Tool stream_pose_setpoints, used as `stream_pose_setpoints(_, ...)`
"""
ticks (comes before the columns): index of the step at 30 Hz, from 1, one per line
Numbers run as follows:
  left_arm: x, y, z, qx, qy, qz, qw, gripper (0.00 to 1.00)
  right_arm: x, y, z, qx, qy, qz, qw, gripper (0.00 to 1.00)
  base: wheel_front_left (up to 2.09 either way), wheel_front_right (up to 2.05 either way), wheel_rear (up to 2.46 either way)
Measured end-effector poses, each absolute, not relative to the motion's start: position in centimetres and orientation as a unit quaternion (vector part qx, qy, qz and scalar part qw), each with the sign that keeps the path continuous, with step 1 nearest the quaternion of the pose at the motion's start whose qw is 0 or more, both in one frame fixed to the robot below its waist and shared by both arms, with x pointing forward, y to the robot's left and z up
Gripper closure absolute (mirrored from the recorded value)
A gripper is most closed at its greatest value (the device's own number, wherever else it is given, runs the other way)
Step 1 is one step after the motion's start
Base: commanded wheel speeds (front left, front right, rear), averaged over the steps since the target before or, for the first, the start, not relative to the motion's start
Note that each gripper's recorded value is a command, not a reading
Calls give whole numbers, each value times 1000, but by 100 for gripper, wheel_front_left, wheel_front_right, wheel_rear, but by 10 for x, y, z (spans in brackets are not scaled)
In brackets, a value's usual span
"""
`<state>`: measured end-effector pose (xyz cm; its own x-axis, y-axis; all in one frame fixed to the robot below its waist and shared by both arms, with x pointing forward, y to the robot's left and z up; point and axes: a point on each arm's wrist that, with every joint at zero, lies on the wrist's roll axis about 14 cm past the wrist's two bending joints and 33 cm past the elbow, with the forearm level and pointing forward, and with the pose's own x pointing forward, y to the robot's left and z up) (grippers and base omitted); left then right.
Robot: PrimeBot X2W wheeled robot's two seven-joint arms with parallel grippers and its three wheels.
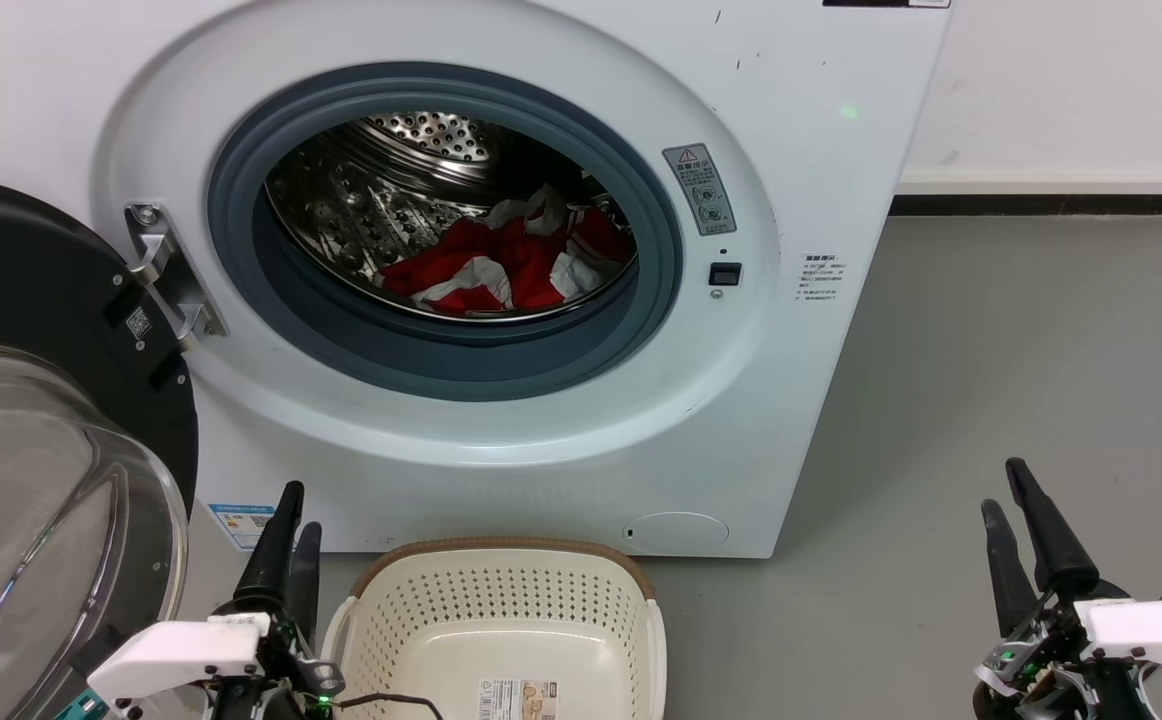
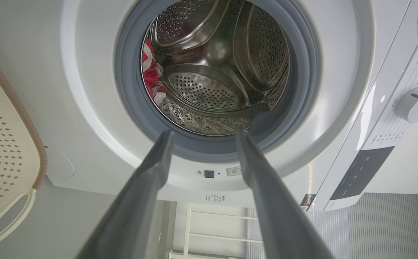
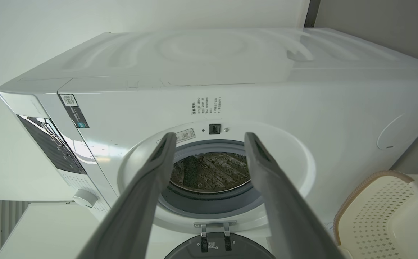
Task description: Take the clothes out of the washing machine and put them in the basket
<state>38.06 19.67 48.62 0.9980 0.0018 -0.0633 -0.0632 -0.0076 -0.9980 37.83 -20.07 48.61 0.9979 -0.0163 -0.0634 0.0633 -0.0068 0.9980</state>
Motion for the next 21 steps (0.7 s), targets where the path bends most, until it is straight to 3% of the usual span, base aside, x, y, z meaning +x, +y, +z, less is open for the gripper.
stream_pose_setpoints(8,385,191,494,-689,13,17,724,0,380,-202,498,686,-3,-23,727,0,0,0,0)
stream_pose_setpoints(21,392,188,522,-585,-19,-9,811,0,380,-198,518,570,-24,-6,821,0,0,0,0)
